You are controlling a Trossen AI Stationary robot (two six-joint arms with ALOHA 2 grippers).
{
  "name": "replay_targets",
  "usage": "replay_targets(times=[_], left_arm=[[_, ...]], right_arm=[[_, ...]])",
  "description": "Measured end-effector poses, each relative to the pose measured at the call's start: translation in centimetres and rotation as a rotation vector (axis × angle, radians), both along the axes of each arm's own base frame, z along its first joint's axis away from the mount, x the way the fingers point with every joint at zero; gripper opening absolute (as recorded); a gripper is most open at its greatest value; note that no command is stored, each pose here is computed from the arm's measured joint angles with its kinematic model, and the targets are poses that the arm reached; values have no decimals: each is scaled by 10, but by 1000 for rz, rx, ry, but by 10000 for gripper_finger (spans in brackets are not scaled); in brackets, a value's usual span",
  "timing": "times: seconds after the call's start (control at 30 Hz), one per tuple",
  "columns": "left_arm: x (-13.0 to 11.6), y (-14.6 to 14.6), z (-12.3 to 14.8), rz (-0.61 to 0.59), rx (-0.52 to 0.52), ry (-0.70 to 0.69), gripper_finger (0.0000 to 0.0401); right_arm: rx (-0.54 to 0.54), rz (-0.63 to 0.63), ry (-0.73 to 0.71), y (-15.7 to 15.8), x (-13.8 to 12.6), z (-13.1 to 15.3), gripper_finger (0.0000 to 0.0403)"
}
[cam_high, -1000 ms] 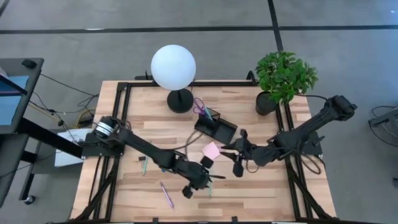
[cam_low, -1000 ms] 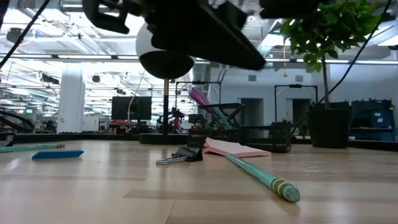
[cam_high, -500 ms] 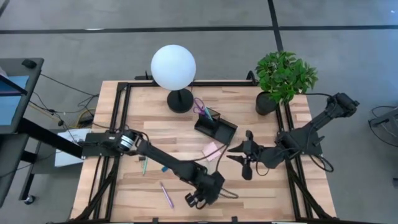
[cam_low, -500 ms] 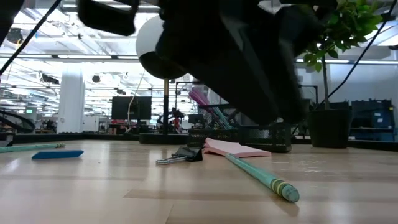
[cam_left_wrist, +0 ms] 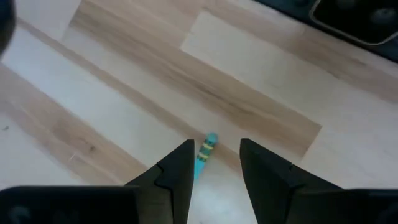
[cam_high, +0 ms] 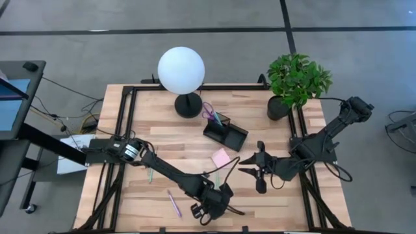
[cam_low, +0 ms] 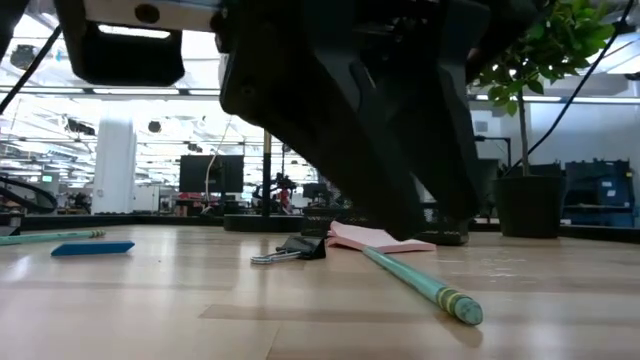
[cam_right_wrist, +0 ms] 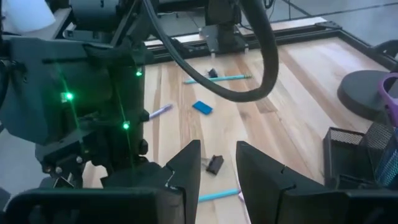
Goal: Pick and place office supplies into organizer
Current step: Put the right blue pencil into the desk organizer
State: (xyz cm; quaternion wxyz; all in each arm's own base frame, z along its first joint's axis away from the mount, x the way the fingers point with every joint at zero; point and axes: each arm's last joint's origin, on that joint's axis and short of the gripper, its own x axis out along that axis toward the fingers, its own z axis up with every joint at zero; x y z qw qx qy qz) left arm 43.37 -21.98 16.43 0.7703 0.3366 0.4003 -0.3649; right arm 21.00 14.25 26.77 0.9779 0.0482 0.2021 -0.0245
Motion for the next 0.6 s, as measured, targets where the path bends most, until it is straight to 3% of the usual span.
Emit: replay_targets(times=[0.33,0.6], left_arm=[[0,-1,-1,-87,15,-18,126],[5,-6,-17,-157,10,-52,126]], right_arm=[[41,-14,-6,0,0,1,95],[83,-38,-8,-1,1,1,95]])
